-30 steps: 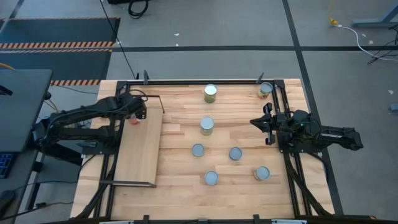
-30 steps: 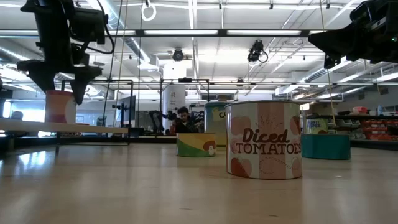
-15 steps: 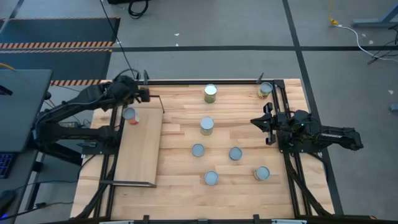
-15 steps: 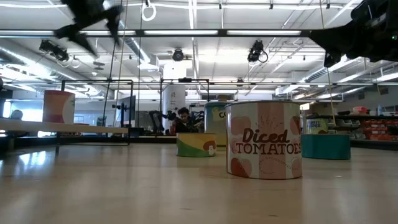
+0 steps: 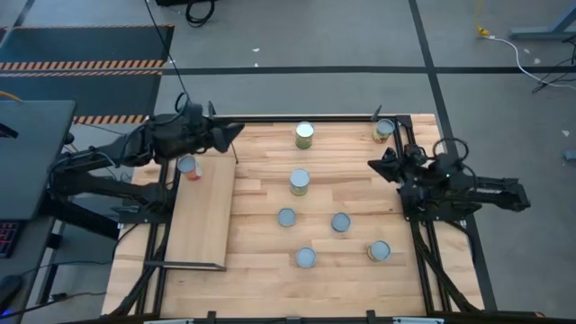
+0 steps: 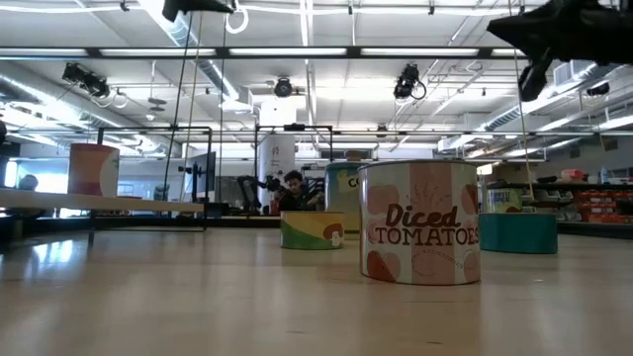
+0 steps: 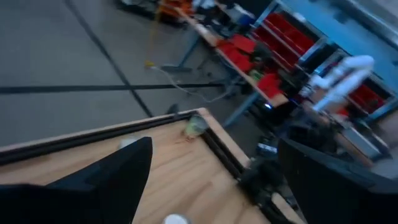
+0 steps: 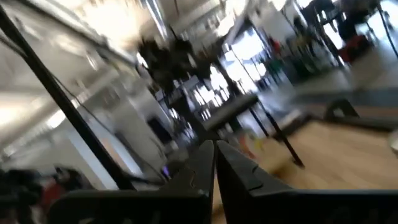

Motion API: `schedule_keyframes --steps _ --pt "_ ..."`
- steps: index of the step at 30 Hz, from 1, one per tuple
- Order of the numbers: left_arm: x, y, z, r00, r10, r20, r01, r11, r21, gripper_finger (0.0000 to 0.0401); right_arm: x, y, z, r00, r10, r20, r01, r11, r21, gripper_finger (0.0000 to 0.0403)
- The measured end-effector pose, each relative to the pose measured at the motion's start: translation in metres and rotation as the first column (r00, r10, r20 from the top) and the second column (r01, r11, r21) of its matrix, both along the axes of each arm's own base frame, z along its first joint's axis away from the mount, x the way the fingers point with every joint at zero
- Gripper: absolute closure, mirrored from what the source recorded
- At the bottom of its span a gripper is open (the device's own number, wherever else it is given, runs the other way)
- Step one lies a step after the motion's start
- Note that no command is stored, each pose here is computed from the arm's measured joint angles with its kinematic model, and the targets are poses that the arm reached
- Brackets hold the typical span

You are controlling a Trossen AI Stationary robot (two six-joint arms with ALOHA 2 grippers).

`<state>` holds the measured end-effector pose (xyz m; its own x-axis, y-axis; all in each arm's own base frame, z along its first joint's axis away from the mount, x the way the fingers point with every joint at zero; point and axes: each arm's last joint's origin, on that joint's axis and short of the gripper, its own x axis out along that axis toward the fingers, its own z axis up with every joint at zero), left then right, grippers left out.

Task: Pick and place cans onto a shelf
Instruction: Put the canned spaghetti sauce on the shelf

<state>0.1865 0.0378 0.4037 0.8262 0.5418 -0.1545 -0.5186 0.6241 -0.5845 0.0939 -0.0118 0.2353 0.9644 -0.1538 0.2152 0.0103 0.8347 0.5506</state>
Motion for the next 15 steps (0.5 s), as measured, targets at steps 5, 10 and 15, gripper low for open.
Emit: schedule_keyframes --steps 5,10,15 --pt "0.002 -0.011 0.000 0.997 -0.067 -0.043 0.070 0.995 0.071 0.0047 0.015 0.007 0.044 0.952 0.054 -0.302 -0.070 0.997 -0.041 0.0386" --pt "-0.001 -0.014 0.001 0.991 -0.096 -0.098 0.110 0.983 0.147 0.0047 0.047 0.022 0.082 0.788 0.100 -0.608 -0.161 0.986 -0.045 0.0386" --pt "-0.013 -0.022 0.000 0.967 -0.181 -0.181 0.215 0.958 0.192 0.0047 0.095 0.053 0.096 0.605 0.109 -0.789 -0.255 0.965 -0.062 0.0386"
